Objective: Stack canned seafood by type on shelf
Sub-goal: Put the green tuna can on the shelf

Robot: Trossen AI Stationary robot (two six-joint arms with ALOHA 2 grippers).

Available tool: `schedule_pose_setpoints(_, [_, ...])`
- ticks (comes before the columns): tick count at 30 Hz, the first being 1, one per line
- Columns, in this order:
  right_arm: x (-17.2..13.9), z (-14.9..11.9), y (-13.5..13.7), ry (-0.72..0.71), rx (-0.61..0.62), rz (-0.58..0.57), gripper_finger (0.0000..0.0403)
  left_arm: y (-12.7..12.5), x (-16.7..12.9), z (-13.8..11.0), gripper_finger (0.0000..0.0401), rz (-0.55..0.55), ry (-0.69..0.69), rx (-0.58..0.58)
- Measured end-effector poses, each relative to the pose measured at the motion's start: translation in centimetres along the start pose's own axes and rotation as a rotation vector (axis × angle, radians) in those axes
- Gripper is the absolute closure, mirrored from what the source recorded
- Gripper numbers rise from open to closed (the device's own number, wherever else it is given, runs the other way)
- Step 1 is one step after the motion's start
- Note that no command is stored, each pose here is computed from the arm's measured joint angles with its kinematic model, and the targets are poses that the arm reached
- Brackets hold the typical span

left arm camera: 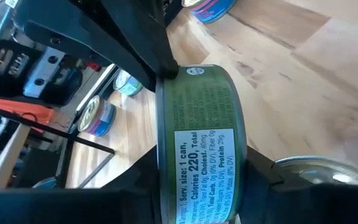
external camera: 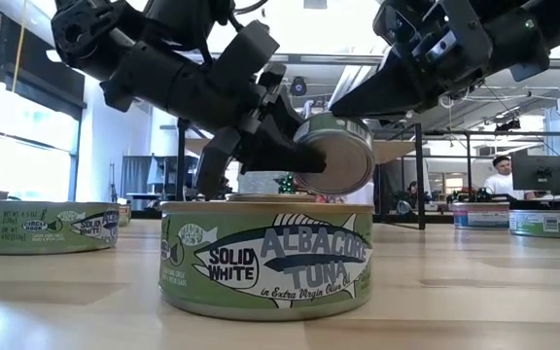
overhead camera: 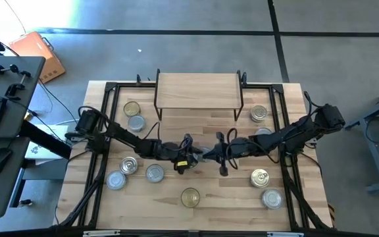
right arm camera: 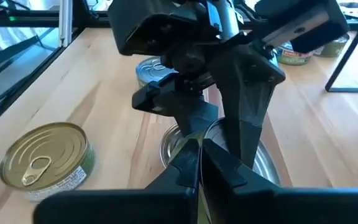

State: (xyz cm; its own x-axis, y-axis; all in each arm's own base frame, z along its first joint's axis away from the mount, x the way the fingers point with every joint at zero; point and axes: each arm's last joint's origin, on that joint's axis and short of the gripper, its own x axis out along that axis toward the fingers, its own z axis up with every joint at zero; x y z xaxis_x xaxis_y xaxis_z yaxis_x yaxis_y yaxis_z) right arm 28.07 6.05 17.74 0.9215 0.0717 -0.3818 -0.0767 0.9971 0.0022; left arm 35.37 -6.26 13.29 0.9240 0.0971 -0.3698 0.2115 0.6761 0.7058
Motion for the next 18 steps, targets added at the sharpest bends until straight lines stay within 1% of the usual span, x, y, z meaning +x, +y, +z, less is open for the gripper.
schedule_pose_setpoints(2, [0.0, 0.0, 0.2, -0.003, -0.049, 0.006, 0.0388, 0.0, 0.0, 0.0, 0.0285, 0.000, 0.000, -0.022])
schedule_pose_setpoints(4, [-0.3, 0.3, 0.3, -0.013, -0.085, 0.012, 0.0362, 0.0, -0.3, -0.1, 0.0285, -0.001, -0.004, -0.048])
schedule_pose_setpoints(7, [-1.2, 1.2, 0.5, -0.048, -0.099, 0.021, 0.0306, 0.0, -1.3, -0.5, 0.0285, 0.008, -0.027, -0.097])
schedule_pose_setpoints(9, [-1.9, 1.7, 0.7, -0.058, -0.128, 0.031, 0.0265, 0.1, -2.5, -0.9, 0.0285, 0.026, -0.068, -0.127])
schedule_pose_setpoints(12, [-2.9, 2.3, 1.3, -0.073, -0.206, 0.030, 0.0206, 0.6, -4.7, -1.5, 0.0285, 0.048, -0.208, -0.172])
schedule_pose_setpoints(14, [-3.0, 2.2, 1.7, -0.077, -0.257, 0.007, 0.0176, 1.1, -6.1, -1.7, 0.0285, 0.048, -0.347, -0.200])
schedule_pose_setpoints(16, [-2.6, 2.1, 2.3, -0.099, -0.291, -0.015, 0.0158, 1.6, -7.5, -2.0, 0.0285, 0.028, -0.496, -0.217])
schedule_pose_setpoints(18, [-1.9, 1.9, 2.7, -0.133, -0.297, -0.032, 0.0152, 2.1, -8.3, -2.0, 0.0285, -0.003, -0.634, -0.219])
